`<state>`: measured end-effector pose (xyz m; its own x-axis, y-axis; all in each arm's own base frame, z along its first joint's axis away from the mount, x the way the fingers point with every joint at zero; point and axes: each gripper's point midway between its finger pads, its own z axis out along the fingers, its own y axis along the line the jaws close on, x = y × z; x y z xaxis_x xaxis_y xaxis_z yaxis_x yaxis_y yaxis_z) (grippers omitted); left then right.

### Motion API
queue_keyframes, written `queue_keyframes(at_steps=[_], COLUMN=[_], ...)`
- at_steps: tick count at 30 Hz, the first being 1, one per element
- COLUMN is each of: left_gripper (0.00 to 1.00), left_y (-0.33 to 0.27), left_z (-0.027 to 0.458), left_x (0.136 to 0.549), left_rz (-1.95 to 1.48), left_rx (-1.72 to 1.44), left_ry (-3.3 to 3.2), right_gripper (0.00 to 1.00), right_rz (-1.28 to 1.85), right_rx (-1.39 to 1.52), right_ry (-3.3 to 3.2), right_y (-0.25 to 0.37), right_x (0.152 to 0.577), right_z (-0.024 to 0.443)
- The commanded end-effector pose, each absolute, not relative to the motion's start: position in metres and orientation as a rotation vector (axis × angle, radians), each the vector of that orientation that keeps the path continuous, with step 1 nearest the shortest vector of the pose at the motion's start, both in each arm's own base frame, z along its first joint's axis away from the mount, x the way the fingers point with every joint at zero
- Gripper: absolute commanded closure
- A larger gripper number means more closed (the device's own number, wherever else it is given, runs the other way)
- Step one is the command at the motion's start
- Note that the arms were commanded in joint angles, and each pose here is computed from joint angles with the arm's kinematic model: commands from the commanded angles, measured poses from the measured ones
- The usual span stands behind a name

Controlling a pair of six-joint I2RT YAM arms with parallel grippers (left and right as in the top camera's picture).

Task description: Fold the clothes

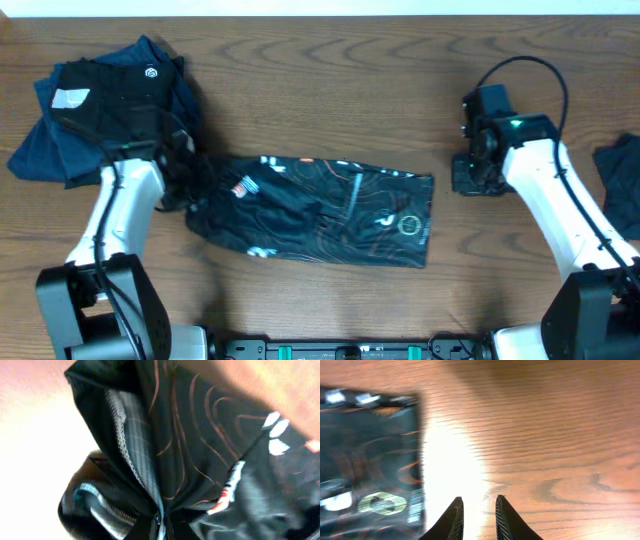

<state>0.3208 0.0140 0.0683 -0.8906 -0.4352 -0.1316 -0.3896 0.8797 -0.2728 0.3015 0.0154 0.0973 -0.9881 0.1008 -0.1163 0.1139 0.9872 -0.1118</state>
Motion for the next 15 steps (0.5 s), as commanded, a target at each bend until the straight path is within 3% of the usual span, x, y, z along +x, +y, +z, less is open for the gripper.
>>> queue_keyframes(at_steps=[1, 5, 15], left_gripper=[0.94, 0.94, 0.94], left_y=[0.028, 0.016, -0.101], left_z=[0.102, 0.122, 0.127], left_x=[0.345, 0.35, 0.327], left_rz=[-0.33, -0.373, -0.629], left_rx=[-0.593, -0.551, -0.231], left_ry=[2.766, 2.77, 2.893], right_gripper=[0.79, 0.79, 0.79], right_rz=[-0.213, -0.213, -0.206], right_rx=[0.203, 0.254, 0.258], right_ry=[3.007, 3.013, 3.014], right_y=[-0.003, -0.012, -0.013], right_x=[0.303, 0.301, 0.301], right_z=[0.102, 0.102, 0.102])
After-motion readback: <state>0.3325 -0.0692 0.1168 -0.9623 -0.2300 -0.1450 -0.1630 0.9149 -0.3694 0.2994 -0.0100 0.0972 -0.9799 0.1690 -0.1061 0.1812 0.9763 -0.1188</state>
